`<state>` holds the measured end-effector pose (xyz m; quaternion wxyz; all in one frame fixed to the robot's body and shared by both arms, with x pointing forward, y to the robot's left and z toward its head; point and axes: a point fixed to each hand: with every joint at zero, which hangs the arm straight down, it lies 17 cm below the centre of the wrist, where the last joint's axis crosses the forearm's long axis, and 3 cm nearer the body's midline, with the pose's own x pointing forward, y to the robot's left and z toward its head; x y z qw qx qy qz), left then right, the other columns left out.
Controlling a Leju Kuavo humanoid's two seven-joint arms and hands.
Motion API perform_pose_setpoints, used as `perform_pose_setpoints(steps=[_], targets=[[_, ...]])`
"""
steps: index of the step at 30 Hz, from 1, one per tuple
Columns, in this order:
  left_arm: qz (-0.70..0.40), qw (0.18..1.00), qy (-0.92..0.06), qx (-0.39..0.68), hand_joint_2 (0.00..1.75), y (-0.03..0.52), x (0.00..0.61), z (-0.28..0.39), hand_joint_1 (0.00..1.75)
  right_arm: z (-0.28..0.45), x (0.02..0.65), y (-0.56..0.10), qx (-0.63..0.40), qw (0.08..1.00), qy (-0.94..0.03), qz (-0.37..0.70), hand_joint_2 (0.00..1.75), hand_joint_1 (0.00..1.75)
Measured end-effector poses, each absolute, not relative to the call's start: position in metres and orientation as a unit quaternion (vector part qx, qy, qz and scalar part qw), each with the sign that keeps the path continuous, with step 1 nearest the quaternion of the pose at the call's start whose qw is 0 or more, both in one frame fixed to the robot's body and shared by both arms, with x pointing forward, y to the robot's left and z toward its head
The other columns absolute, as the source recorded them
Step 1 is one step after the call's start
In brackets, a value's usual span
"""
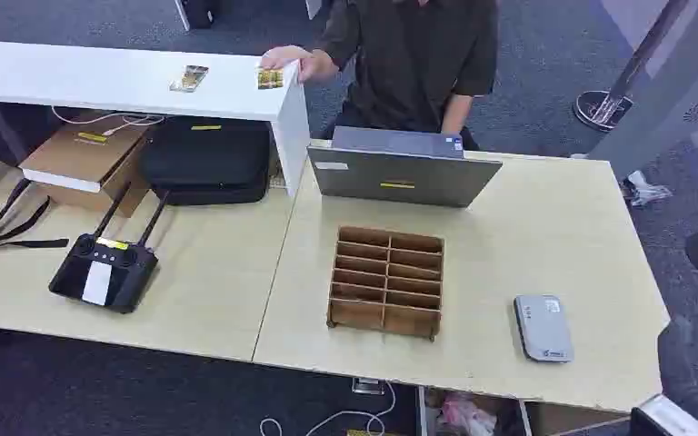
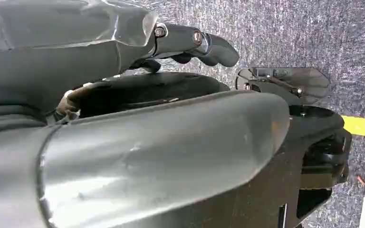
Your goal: Pass the card to the sensor for recognition and then transmit it.
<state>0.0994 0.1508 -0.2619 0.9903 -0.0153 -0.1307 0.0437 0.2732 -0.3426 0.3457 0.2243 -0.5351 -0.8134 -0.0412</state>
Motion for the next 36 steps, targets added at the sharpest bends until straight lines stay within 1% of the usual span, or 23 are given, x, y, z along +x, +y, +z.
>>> perform_pose_setpoints(steps=[22,26,29,32,35,36], targets=[[0.043,0.990,-0.131,-0.016,0.00,0.150,0.100,-0.262,0.00,0.347,0.273,-0.343,-0.536,0.225,-0.812,-0.043,1.75,0.00],[0.041,0.990,-0.134,-0.016,0.00,0.150,0.100,-0.261,0.00,0.348,0.276,-0.337,-0.547,0.219,-0.808,-0.020,1.75,0.00],[0.035,0.990,-0.138,-0.016,0.00,0.150,0.102,-0.261,0.00,0.339,0.300,-0.326,-0.557,0.238,-0.796,0.015,1.75,0.00],[0.023,0.990,-0.140,-0.019,0.00,0.148,0.104,-0.260,0.00,0.338,0.347,-0.316,-0.561,0.282,-0.778,0.029,1.75,0.00],[0.010,0.990,-0.138,-0.023,0.00,0.145,0.104,-0.260,0.00,0.343,0.387,-0.300,-0.541,0.315,-0.779,0.037,1.75,0.00],[0.001,0.990,-0.136,-0.026,0.00,0.144,0.104,-0.260,0.00,0.344,0.414,-0.293,-0.528,0.334,-0.780,0.051,1.75,0.00]])
